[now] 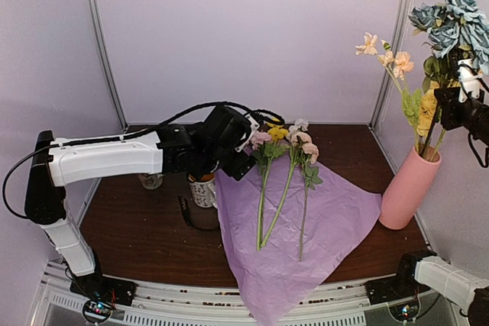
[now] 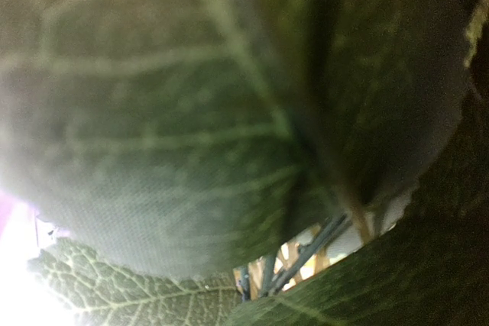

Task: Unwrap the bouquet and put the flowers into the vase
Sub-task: Place the fake flower in the vase.

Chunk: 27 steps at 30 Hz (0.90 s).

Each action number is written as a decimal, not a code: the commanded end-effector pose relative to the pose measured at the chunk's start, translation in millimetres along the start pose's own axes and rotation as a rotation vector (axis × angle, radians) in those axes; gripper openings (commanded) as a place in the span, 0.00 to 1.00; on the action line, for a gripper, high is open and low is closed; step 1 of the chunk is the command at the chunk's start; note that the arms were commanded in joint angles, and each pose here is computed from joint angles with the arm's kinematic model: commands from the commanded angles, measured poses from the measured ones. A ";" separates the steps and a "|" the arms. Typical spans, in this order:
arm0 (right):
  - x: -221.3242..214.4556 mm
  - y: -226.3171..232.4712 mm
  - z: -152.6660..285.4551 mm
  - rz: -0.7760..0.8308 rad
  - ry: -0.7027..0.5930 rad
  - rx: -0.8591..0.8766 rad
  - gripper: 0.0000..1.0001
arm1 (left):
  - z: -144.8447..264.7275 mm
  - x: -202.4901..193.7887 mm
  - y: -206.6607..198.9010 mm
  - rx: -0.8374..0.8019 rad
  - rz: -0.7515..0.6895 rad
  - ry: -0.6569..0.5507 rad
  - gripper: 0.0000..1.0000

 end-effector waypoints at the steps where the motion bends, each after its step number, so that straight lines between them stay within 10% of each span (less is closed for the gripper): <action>1: -12.9 -3.6 -8.0 -0.011 0.010 -0.043 0.00 | 10.8 6.8 8.5 0.031 0.019 -0.045 0.96; 27: -108.4 -30.5 -44.8 -0.115 0.254 -0.099 0.00 | 11.2 8.2 3.3 0.018 0.007 -0.047 0.96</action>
Point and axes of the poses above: each gripper's point midway between its finger pads, its own z axis back along the fingers, its own y axis along the line the jaws close on, x = y × z, the point moved 10 cm from there along z, back along the fingers, and after that the axes turned 13 degrees about -z, right-handed, at the moved point
